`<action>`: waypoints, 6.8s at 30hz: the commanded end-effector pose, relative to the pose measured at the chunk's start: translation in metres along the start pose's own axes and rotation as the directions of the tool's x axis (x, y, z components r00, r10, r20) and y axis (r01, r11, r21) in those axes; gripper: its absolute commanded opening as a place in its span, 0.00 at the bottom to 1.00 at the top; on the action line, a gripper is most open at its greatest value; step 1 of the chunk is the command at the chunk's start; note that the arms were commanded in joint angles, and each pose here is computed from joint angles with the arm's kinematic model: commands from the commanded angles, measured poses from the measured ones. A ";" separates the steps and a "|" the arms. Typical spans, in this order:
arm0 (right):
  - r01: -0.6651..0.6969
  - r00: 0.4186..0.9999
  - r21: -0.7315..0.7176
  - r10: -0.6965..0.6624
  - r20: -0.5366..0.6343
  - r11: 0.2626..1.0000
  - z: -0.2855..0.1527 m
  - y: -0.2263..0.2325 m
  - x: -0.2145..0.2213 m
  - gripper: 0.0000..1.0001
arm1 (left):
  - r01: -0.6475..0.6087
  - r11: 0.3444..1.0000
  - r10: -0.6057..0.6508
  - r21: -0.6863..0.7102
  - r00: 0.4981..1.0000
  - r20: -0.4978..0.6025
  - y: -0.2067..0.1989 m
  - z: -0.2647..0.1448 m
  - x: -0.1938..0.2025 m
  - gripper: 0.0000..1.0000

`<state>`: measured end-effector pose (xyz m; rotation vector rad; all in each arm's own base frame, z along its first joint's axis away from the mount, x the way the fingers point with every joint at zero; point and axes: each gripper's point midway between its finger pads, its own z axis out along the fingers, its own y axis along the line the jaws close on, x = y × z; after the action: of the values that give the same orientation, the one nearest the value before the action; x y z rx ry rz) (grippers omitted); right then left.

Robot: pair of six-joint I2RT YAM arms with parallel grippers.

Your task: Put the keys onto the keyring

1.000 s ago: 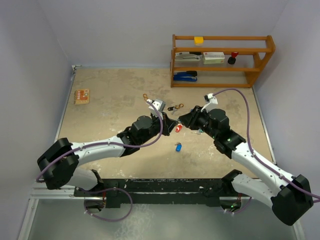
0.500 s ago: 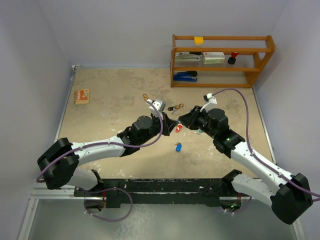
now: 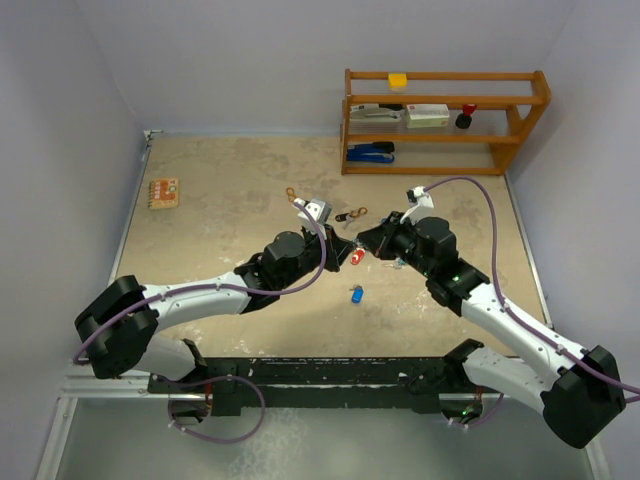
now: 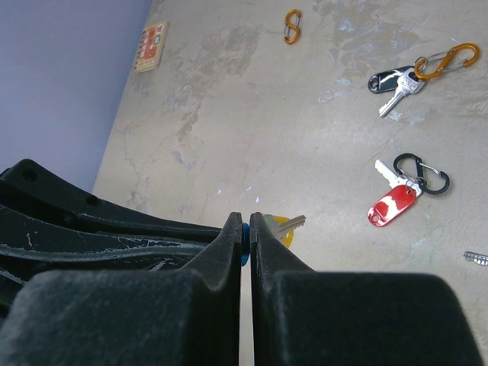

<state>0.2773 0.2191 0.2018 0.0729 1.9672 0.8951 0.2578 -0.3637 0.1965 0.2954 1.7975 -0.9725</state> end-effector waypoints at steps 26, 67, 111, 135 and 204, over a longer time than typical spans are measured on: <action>0.014 0.999 -0.018 -0.013 0.053 1.000 -0.005 0.004 -0.011 0.00 | 0.097 0.995 -0.092 -0.012 0.976 0.198 -0.010 -0.016 -0.060 0.48; 0.092 0.983 0.533 -0.164 0.088 0.841 -0.032 -0.114 -0.051 0.00 | 0.205 0.849 -0.094 -0.487 0.966 0.243 0.081 -0.050 -0.047 0.72; 0.014 0.991 0.650 -0.097 0.092 0.760 -0.036 -0.178 -0.070 0.00 | 0.226 0.791 -0.096 -0.568 0.963 0.250 0.101 -0.058 -0.041 0.73; -0.083 0.994 0.693 0.012 0.106 0.716 -0.037 -0.231 -0.072 0.00 | 0.226 0.790 -0.110 -0.569 0.967 0.230 0.107 -0.054 -0.038 0.73; 0.204 0.935 0.260 -0.109 -0.336 0.944 0.010 -0.079 0.063 0.40 | 0.230 0.751 -0.145 -0.619 0.972 0.185 0.127 -0.052 -0.021 0.73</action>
<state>0.2586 0.1765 0.0844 -0.0284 2.4193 0.5399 0.2993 -0.2425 0.1472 -0.3199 1.9811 -0.4203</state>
